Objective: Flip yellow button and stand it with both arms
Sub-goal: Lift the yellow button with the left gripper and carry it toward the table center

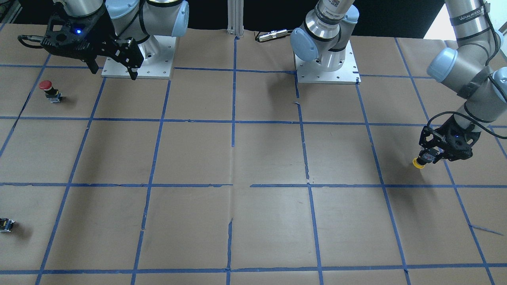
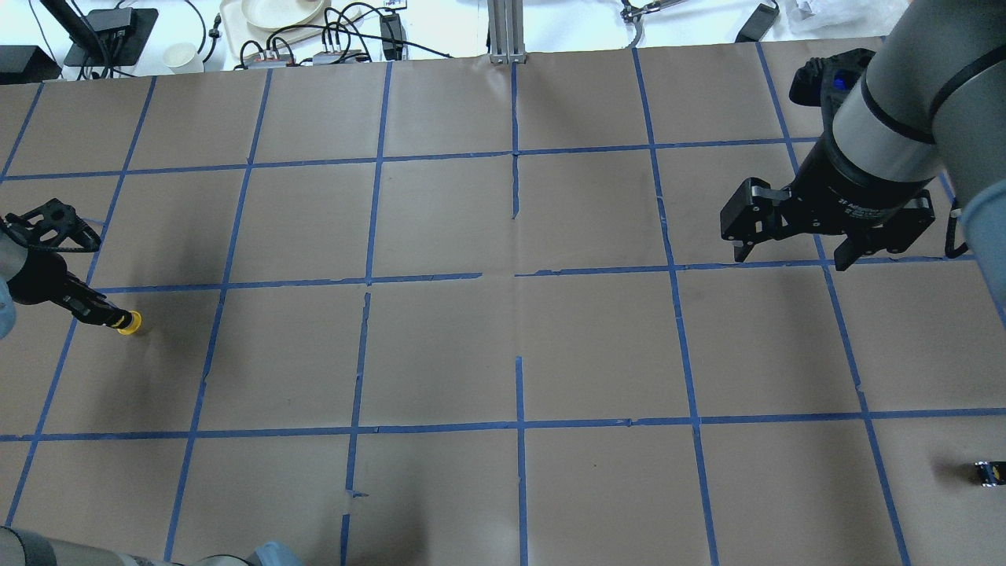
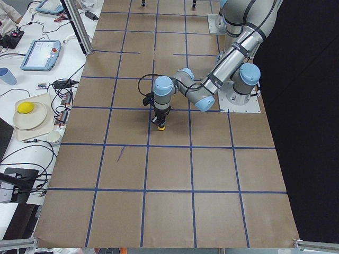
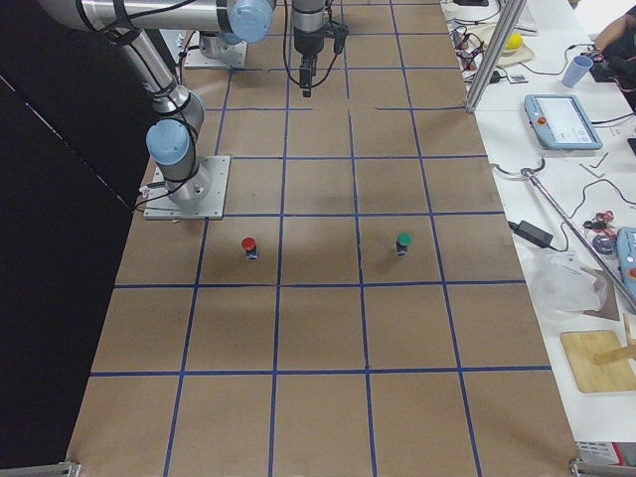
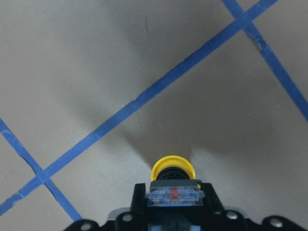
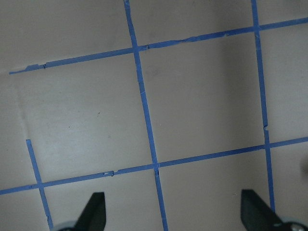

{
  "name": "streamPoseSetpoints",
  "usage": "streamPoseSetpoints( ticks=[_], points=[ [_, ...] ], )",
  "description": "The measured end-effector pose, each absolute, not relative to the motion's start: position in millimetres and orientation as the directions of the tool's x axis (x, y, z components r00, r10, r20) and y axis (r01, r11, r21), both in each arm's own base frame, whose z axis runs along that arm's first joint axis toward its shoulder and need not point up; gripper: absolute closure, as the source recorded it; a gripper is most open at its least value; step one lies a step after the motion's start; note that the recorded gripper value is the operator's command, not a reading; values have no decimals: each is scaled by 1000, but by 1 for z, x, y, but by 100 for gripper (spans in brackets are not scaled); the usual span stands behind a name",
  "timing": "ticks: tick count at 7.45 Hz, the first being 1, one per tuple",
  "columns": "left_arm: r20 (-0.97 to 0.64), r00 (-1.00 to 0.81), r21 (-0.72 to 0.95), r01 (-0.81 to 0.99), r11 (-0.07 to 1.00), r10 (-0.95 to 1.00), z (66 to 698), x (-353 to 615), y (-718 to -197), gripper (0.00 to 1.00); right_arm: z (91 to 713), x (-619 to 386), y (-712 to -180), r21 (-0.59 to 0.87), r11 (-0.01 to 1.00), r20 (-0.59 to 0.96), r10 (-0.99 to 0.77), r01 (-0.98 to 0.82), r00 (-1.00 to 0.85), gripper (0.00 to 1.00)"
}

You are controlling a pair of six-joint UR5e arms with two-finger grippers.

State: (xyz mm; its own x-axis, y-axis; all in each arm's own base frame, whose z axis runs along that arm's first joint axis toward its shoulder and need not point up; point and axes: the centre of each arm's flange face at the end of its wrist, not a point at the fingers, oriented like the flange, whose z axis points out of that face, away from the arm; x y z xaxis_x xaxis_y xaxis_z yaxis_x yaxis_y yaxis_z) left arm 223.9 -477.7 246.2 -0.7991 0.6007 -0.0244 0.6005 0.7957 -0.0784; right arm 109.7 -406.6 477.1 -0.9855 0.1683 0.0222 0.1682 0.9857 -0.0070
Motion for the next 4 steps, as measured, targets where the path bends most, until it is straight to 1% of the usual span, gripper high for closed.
streamPoseSetpoints(
  ticks=[2,4],
  points=[
    [101,-812,-222,545,808,575,261,193,-478,84,476,112,-404,4,965,11,261,261,-965,0],
    [281,-798,-319,446,836,533,287,122,-483,84,476,120,-407,25,932,-62,363,362,-930,0]
  ],
)
